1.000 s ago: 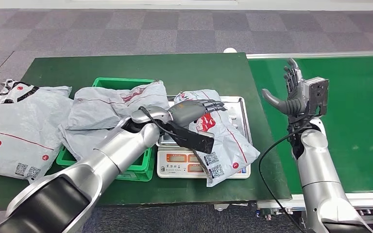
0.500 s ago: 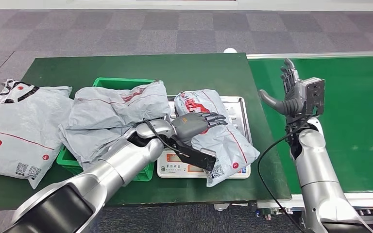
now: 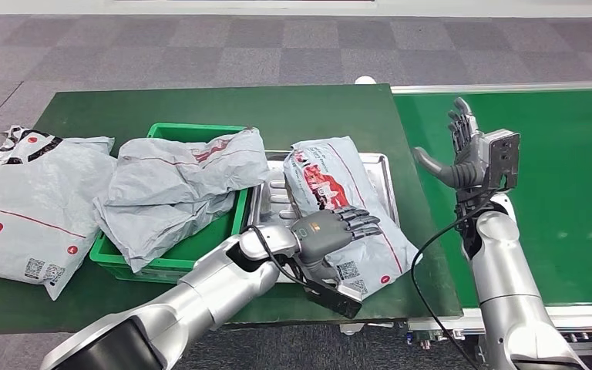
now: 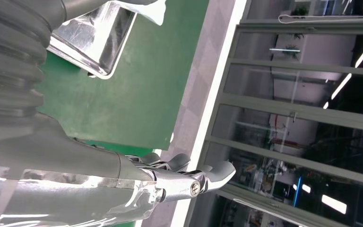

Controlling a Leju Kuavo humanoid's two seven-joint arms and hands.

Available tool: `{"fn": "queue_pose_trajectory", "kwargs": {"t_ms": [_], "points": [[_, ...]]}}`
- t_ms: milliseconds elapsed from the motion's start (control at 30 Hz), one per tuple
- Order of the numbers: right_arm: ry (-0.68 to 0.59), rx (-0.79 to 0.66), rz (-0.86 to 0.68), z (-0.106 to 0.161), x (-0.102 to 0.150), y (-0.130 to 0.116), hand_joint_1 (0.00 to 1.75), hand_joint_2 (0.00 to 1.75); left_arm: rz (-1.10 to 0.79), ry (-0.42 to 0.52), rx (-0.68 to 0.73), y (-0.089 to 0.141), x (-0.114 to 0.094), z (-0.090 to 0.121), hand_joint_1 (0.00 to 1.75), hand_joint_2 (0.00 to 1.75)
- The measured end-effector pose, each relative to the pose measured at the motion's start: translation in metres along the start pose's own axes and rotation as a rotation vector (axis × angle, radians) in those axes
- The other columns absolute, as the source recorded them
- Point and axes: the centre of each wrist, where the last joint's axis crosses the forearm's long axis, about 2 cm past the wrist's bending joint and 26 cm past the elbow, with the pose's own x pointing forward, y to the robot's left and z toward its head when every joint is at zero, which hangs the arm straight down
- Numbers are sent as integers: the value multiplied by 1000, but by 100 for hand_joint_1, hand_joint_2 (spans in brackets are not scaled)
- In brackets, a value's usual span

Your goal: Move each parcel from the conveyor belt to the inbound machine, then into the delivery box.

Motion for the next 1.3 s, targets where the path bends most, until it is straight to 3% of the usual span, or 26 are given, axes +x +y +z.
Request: {"fn": "queue_pose_trajectory", "kwargs": {"t_ms": [533, 667, 700, 1300], "points": [[-13, -2, 9, -2, 1, 0, 0, 175, -31, 9, 8, -14, 8, -1, 3, 175], [-16, -1, 11, -2, 2, 0, 0, 175, -36, 7, 2, -15, 9, -1, 170, 175], [-17, 0, 13, -3, 2, 0, 0, 175, -40, 7, 1, -16, 9, -1, 175, 175], [-37, 1, 13, -6, 2, 5, 0, 175, -141, 21, 56, 4, 4, -4, 175, 175]]}}
